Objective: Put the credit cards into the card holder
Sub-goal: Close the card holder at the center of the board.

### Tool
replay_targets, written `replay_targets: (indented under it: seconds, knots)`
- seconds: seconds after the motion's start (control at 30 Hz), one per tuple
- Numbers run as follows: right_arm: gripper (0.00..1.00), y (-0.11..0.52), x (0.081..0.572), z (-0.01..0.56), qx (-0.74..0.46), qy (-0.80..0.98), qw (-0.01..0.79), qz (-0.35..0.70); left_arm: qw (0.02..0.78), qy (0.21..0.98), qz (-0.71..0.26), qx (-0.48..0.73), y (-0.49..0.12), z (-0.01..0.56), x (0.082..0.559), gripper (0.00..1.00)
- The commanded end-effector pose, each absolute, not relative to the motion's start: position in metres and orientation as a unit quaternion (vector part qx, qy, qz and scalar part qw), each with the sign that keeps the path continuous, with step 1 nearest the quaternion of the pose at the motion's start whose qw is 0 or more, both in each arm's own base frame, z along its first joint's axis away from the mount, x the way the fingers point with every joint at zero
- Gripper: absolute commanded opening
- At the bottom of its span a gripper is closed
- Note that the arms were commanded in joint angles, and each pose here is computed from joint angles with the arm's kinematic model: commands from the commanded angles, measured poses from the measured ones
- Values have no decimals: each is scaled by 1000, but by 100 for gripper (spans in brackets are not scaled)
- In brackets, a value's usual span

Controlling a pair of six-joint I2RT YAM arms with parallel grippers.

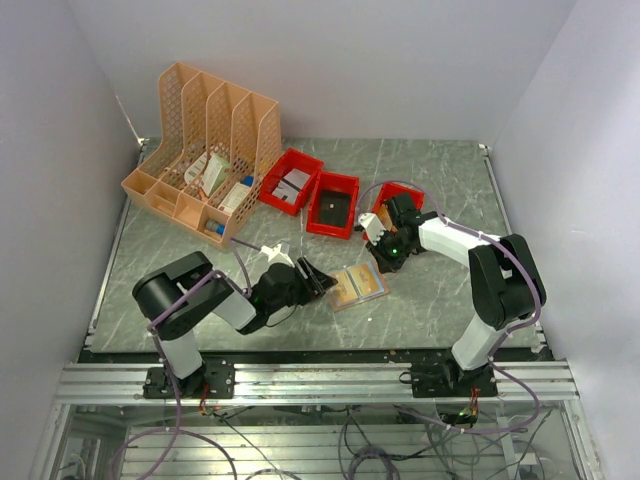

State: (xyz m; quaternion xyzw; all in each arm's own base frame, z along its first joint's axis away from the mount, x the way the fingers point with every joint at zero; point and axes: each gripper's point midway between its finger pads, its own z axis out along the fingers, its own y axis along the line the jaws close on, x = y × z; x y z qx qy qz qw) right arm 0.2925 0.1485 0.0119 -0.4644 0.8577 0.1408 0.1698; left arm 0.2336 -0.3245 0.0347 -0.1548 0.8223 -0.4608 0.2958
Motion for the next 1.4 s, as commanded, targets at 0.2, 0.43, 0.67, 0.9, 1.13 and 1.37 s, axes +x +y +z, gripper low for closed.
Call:
replay_targets:
  seconds: [0.2, 0.43, 0.67, 0.9, 1.13, 1.37]
  knots:
    - [0, 150, 277, -8, -468, 859, 133, 159, 349, 773, -522, -95, -339, 59, 231, 60]
    - [0, 160, 275, -1, -467, 853, 140, 187, 364, 746, -558, -24, -371, 90, 223, 57]
    - [0, 171, 275, 17, -456, 843, 158, 237, 365, 751, -550, 8, -396, 95, 230, 58]
    - [9, 163, 297, 81, -433, 816, 251, 289, 359, 763, -537, 21, -414, 86, 241, 59]
    - [31, 143, 295, 106, -416, 805, 303, 295, 348, 781, -518, 26, -423, 69, 248, 44]
    - [36, 132, 280, 68, -396, 839, 233, 291, 332, 817, -472, 19, -422, 46, 254, 26]
